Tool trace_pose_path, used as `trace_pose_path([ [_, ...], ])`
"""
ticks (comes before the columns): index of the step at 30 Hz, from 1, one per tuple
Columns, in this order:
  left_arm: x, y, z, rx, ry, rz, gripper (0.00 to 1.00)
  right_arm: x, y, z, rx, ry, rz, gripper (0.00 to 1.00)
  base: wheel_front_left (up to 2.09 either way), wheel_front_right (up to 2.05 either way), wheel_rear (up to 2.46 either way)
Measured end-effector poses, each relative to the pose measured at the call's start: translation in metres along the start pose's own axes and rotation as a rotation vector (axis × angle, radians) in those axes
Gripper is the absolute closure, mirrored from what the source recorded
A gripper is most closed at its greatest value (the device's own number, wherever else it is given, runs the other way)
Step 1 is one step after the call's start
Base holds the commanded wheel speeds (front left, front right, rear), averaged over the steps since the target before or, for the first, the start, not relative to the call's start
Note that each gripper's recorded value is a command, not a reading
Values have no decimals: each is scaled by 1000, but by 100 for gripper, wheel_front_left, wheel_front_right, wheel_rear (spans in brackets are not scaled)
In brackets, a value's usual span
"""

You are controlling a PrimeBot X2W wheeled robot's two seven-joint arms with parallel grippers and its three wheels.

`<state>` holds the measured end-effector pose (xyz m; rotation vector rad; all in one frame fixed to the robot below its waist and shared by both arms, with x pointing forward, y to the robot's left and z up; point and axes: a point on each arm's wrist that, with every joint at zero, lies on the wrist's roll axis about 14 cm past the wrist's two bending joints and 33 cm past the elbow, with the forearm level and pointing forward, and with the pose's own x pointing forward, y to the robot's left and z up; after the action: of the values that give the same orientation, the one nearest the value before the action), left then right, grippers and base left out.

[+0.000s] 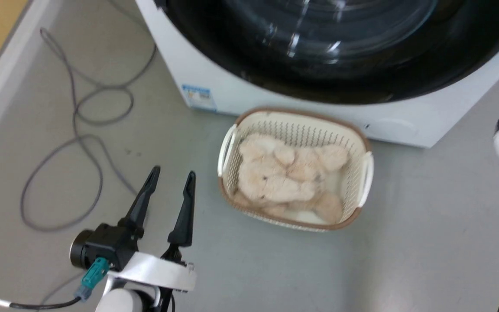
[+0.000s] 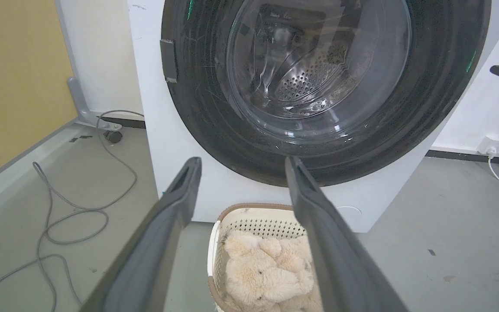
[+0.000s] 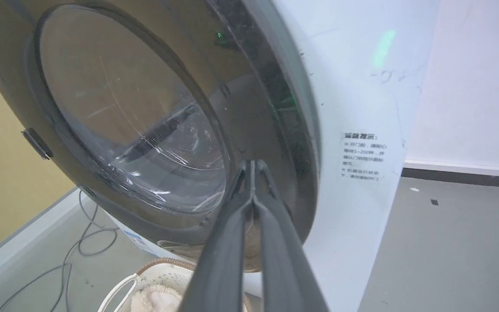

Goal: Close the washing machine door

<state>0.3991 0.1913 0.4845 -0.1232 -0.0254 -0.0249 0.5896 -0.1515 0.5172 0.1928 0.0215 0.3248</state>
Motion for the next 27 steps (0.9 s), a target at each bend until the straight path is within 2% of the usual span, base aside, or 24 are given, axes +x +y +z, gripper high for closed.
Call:
trace_pose_path([
  [6, -17, -3, 12, -15, -31, 1, 0, -58, 14, 2, 14, -36, -5, 100, 0, 0, 0],
  [14, -29, -8, 22, -56, -62, -7, 0, -133, 25, 8, 29, -107, -72, 100, 0, 0, 0],
  [21, -39, -21, 21, -58, -59, -44, 0, -180, 28, 21, -1, -190, -145, 100, 0, 0, 0],
  [27, -47, -28, 23, -50, -64, -67, 0, -209, 39, 11, -14, -177, -183, 100, 0, 0, 0],
])
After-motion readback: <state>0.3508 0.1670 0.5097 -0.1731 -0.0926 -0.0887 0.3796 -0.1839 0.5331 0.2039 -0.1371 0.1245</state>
